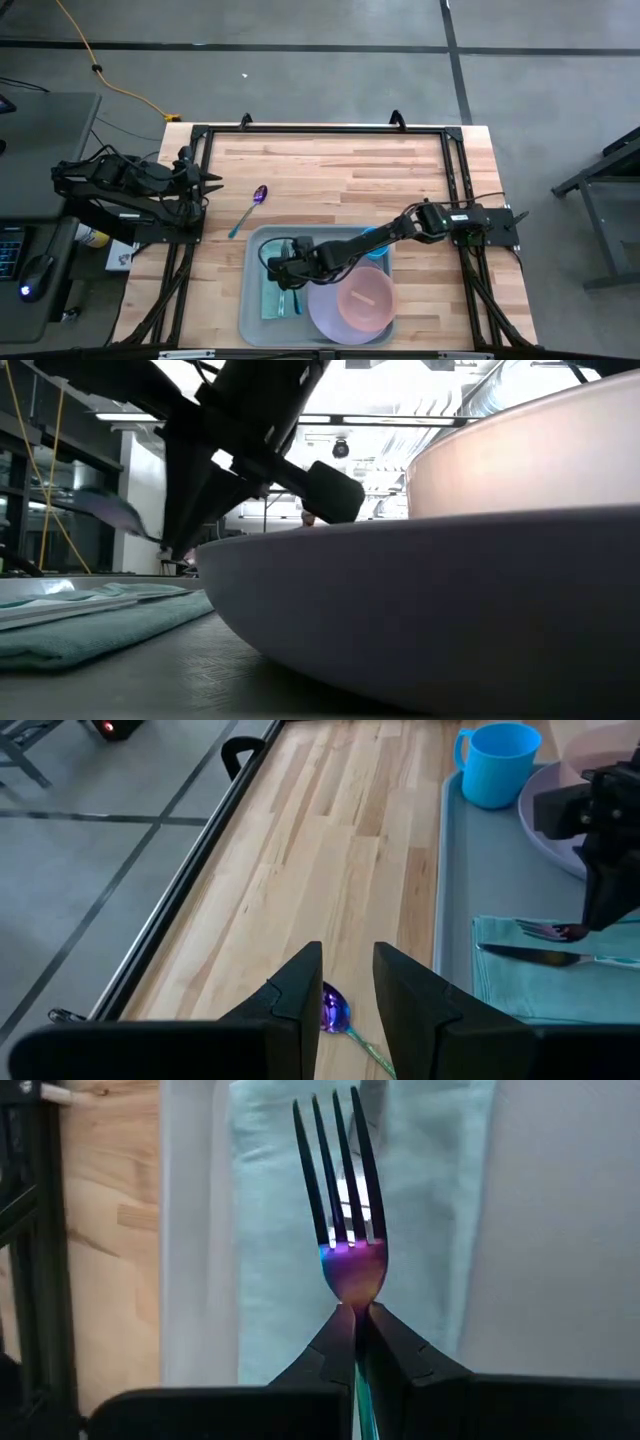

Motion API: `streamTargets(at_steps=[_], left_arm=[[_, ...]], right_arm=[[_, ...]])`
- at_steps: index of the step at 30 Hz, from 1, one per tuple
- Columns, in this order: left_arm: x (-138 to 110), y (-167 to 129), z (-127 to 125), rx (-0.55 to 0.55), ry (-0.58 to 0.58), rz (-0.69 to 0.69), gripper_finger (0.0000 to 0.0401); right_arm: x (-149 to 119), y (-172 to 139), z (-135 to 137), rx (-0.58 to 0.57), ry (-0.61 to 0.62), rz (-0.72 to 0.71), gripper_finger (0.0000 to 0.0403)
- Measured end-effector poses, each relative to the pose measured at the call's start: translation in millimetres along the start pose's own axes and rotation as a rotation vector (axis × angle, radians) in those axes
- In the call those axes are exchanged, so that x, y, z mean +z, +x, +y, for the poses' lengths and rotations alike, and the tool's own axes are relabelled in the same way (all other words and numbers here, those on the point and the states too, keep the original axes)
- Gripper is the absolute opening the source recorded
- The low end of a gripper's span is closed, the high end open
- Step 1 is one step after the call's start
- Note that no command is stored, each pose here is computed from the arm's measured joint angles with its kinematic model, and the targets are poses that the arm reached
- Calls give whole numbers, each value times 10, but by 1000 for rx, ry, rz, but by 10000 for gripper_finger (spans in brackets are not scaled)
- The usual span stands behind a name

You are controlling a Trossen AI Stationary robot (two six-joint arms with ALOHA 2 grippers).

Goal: Set up tray
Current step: Put the violet fork on the light blue napkin to the right of the green patterned knife

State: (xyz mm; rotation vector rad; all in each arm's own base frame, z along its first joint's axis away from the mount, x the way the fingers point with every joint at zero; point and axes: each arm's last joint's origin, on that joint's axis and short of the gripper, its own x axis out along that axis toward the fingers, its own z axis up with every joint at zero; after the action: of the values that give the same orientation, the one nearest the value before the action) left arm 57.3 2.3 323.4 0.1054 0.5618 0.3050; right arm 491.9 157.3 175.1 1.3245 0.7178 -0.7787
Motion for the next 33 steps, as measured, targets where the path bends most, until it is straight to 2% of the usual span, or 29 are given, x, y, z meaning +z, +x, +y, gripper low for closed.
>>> streamTargets(at_steps=[8, 33], left_arm=[[-1, 0, -1, -5, 0, 1, 124], [6, 0, -9, -28, -11, -4, 124]], right_arm=[[111, 25, -23, -44, 5, -19, 0], [109, 41, -23, -45, 32, 7, 0]])
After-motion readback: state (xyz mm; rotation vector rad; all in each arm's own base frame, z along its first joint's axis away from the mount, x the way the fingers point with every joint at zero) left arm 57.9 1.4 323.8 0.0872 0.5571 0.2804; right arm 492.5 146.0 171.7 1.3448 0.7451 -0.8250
